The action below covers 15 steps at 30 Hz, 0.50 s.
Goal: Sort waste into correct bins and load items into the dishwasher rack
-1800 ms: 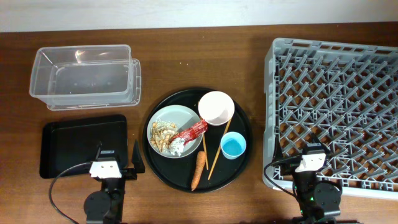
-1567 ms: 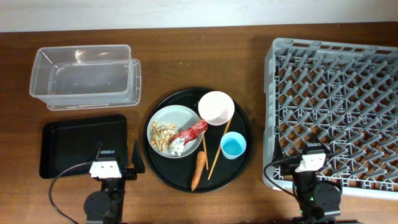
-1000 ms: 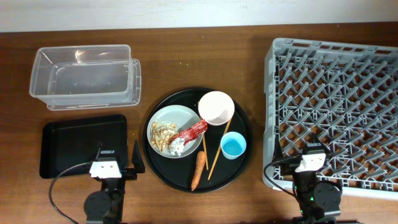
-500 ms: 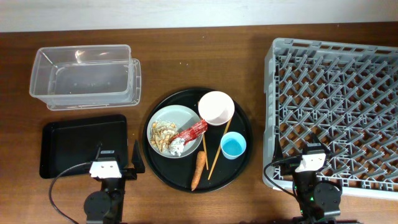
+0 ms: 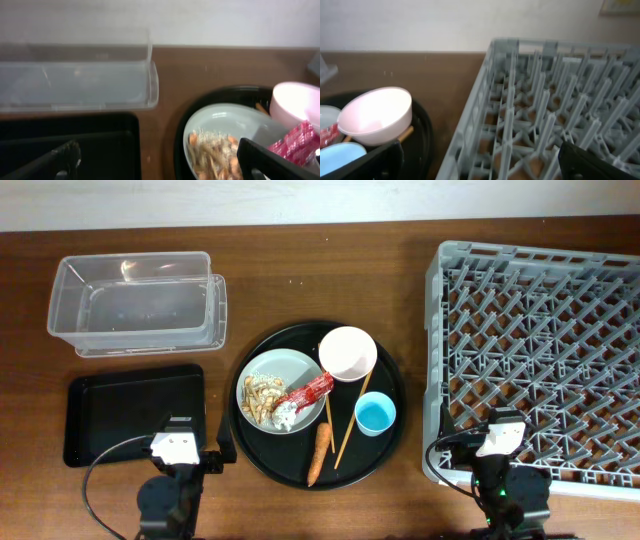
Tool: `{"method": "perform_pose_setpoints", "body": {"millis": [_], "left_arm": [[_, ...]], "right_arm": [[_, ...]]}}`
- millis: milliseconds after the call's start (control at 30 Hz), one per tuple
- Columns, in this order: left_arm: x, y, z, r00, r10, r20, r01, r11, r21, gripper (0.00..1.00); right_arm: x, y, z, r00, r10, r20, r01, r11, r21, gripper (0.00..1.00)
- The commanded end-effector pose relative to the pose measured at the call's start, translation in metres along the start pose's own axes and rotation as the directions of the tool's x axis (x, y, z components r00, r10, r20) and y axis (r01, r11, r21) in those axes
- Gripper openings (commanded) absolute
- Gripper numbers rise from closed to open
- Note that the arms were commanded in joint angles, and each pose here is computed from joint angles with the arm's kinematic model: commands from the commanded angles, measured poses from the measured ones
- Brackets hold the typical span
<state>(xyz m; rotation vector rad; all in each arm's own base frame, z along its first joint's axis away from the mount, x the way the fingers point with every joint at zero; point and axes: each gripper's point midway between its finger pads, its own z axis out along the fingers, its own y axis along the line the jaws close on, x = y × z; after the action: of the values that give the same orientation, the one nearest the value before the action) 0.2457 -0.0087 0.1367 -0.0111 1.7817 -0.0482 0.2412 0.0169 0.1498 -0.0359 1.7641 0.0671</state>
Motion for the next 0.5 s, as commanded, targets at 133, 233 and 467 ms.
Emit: {"method": "perform_pose_setpoints", "body": {"millis": [133, 233, 467], "left_arm": [[-0.053, -0.005, 0.013, 0.977, 0.021, -0.213, -0.019, 1.0, 0.012, 0.99], [-0.073, -0.007, 0.023, 0.918, 0.023, -0.395, -0.021, 1.0, 0.008, 0.99], [-0.091, -0.027, 0.014, 0.744, 0.028, -0.668, 0.041, 0.995, 0.087, 0.99]], "right_arm": [[-0.037, 0.003, -0.002, 0.969, 0.009, -0.247, -0.008, 1.0, 0.003, 0.98], [-0.043, 0.003, -0.005, 0.892, 0.007, -0.451, -0.003, 1.0, 0.011, 0.98], [-0.049, 0.013, -0.018, 0.757, 0.008, -0.653, -0.032, 0.999, -0.026, 0.98]]}}
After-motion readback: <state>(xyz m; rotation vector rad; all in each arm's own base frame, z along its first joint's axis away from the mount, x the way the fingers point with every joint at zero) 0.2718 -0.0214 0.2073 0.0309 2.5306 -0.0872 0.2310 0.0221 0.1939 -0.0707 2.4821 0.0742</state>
